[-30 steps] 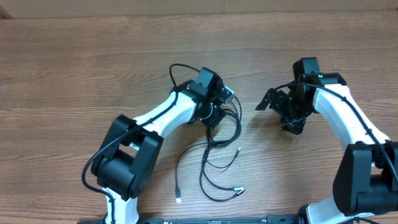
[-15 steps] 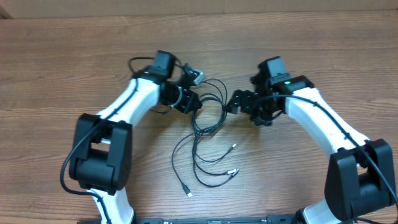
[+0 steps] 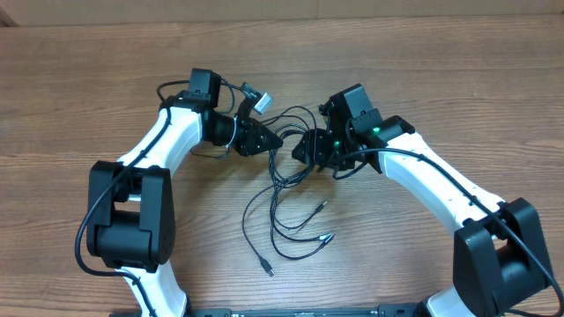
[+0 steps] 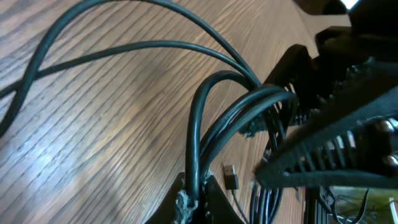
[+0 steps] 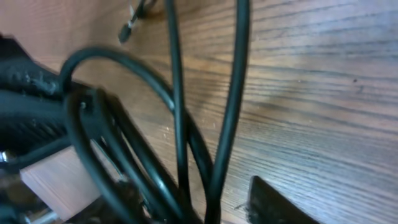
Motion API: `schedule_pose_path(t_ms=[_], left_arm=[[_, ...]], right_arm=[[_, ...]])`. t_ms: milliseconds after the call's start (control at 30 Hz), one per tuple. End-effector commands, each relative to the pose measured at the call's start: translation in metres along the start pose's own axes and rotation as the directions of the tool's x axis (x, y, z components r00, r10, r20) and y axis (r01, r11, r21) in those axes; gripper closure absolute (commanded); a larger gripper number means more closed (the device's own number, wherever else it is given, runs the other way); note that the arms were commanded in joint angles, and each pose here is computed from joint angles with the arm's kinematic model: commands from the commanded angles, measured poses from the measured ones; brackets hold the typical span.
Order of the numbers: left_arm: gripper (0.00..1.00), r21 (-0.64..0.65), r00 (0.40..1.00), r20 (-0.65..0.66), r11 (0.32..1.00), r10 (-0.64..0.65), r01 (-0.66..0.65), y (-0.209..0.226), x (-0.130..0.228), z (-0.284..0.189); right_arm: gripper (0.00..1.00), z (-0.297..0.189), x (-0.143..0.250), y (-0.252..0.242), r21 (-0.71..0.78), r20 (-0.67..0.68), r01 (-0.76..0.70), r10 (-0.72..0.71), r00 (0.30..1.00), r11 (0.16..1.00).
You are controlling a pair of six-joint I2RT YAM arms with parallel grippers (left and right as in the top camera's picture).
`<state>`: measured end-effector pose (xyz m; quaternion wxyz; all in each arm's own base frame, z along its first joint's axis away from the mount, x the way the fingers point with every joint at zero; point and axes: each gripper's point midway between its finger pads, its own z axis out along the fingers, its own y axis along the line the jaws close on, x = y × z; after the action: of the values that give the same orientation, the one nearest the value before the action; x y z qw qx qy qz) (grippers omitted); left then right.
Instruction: Untangle cables
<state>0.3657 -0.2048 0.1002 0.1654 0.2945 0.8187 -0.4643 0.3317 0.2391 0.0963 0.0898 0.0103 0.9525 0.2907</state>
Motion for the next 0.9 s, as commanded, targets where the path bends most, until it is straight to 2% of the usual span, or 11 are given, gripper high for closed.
schedule_pose_path(t_ms=[0,233,367,400,433,500,567,667,733,867], left_arm=[[0.92,0.032,0.997,0.042,0.997,0.07,-0.072,-0.017,-0.017,-0.008],[0.91,0.033,0.997,0.042,0.997,0.071,-0.073,-0.017,-0.017,-0.007],[0.9,0.033,0.996,0.037,0.996,0.077,-0.078,-0.018,-0.017,-0.005],[0.9,0.029,0.996,0.032,0.996,0.079,-0.08,-0.018,-0.016,-0.004],[0.89,0.023,0.996,0.027,0.996,0.081,-0.081,-0.017,-0.016,-0.003],[0.89,0.008,0.996,0.013,0.996,0.085,-0.085,-0.016,-0.014,0.0],[0.89,-0.004,0.996,0.001,0.996,0.088,-0.088,-0.015,-0.013,0.002],[0.87,-0.029,0.996,-0.019,0.995,0.092,-0.093,-0.013,-0.01,0.005],[0.85,-0.08,0.995,-0.053,0.993,0.088,-0.092,-0.006,-0.006,0.008],[0.8,-0.146,0.991,-0.11,0.984,0.082,-0.097,0.001,0.002,0.015]], right_arm=[[0.57,-0.002,-0.004,0.004,-0.012,0.015,0.004,-0.004,1.0,1.0],[0.83,-0.002,-0.001,0.01,-0.047,-0.005,-0.047,0.046,0.999,0.998],[0.84,-0.003,0.004,0.02,-0.103,-0.038,-0.044,0.04,0.998,0.994],[0.82,-0.003,0.005,0.022,-0.115,-0.047,-0.045,0.039,0.998,0.992],[0.73,-0.004,0.007,0.024,-0.128,-0.056,-0.045,0.038,0.998,0.991],[0.25,-0.004,0.008,0.024,-0.126,-0.06,-0.042,0.035,0.998,0.991],[0.11,-0.004,0.006,0.019,-0.104,-0.049,-0.04,0.035,0.998,0.994],[0.09,-0.006,0.001,0.01,-0.082,-0.035,-0.047,0.044,0.998,0.996],[0.1,-0.015,-0.001,0.006,-0.123,-0.056,-0.05,0.043,0.997,0.991],[0.11,-0.025,-0.005,-0.024,-0.059,-0.061,-0.137,0.134,0.989,0.989]])
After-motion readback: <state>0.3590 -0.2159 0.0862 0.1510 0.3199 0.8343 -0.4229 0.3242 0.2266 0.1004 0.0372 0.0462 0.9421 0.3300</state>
